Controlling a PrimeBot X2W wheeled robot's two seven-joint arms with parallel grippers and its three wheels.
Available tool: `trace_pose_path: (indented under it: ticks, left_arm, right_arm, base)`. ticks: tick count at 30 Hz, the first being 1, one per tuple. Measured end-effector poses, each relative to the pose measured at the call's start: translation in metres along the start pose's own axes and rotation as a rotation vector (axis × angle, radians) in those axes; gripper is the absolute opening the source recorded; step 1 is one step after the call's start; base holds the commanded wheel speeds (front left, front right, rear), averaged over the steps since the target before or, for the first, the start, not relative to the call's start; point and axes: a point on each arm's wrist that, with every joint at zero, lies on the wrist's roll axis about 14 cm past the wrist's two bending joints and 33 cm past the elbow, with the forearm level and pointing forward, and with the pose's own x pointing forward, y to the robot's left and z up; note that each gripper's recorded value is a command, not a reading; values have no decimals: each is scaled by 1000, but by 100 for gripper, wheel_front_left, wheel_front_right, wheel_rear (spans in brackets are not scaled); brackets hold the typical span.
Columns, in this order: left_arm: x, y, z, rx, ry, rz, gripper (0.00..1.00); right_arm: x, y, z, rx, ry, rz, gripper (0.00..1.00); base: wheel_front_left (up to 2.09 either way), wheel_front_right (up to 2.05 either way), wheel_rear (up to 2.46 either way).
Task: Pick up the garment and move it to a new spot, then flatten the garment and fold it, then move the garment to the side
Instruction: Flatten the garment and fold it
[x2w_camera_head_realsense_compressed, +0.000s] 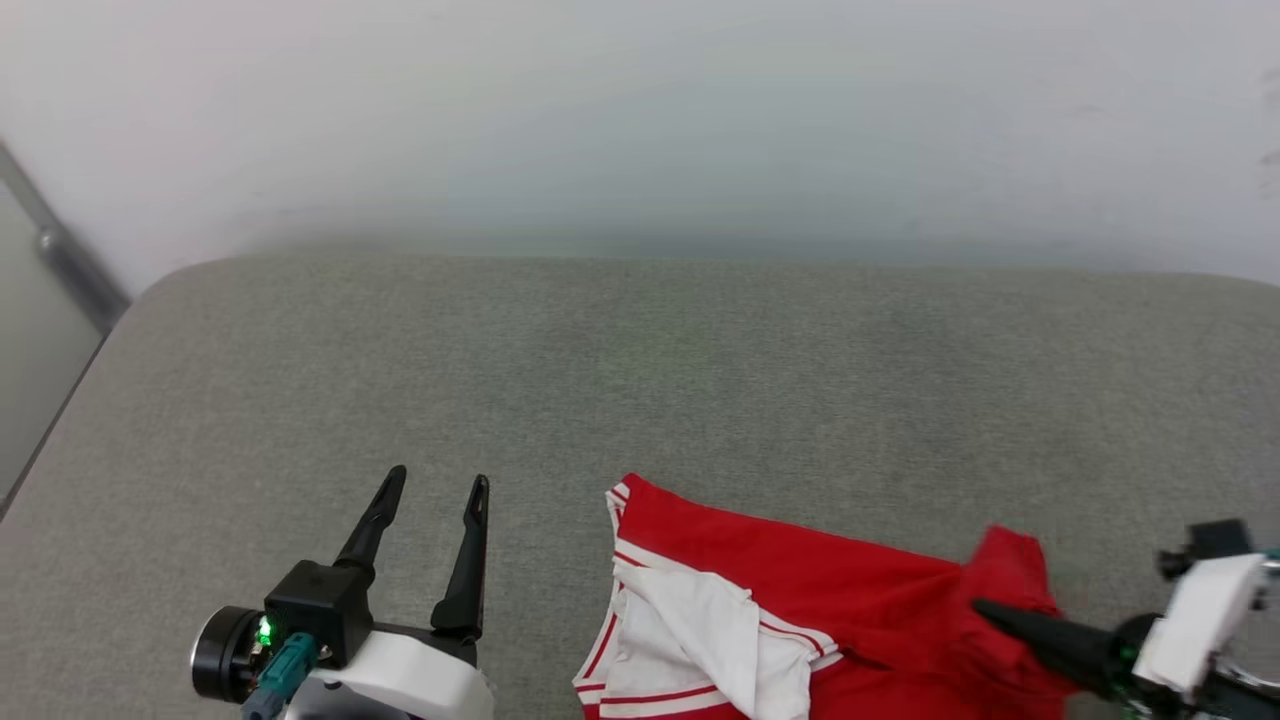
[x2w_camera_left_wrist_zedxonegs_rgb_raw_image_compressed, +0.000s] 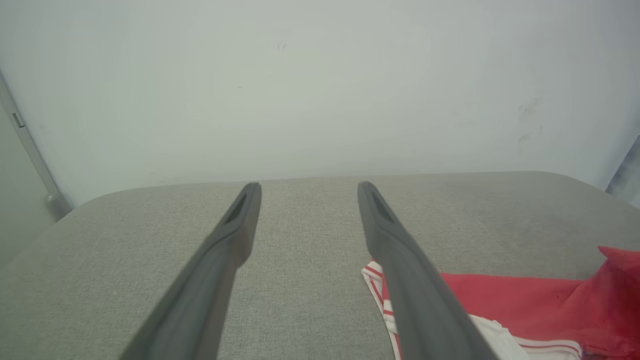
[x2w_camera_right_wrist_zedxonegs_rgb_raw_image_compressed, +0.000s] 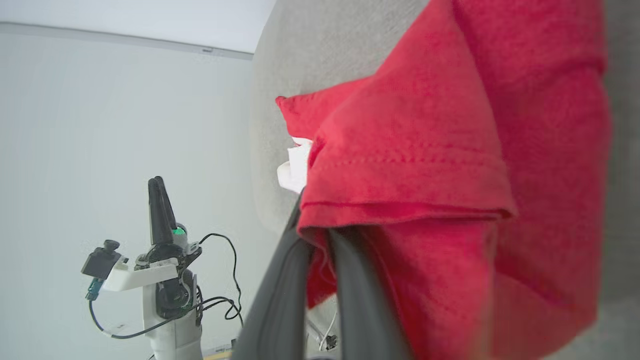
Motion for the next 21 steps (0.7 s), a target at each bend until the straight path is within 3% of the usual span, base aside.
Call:
trace_pose_path:
  ticks: [4, 5, 8, 16, 21]
  left_arm:
    - [0, 1, 0, -3, -1, -2, 100]
    - [4, 2, 1, -5, -5, 3, 100]
    - [7, 3, -1, -9, -4, 10, 100]
    - [21, 6, -12, -19, 12, 25, 100]
    - [29, 9, -23, -21, 33, 34, 100]
  right_arm:
    - [36, 27, -21, 39, 95, 131, 0]
    - [59, 47, -34, 47, 158, 198, 0]
    - [81, 62, -49, 43, 218, 237, 0]
    - [125, 82, -80, 22, 344, 266, 0]
    - [144, 72, -95, 20, 385, 226, 0]
  base:
    - [0, 0, 0]
    - [0, 0, 0]
    - [0, 0, 0]
    - [0, 0, 0]
    - [0, 0, 0]
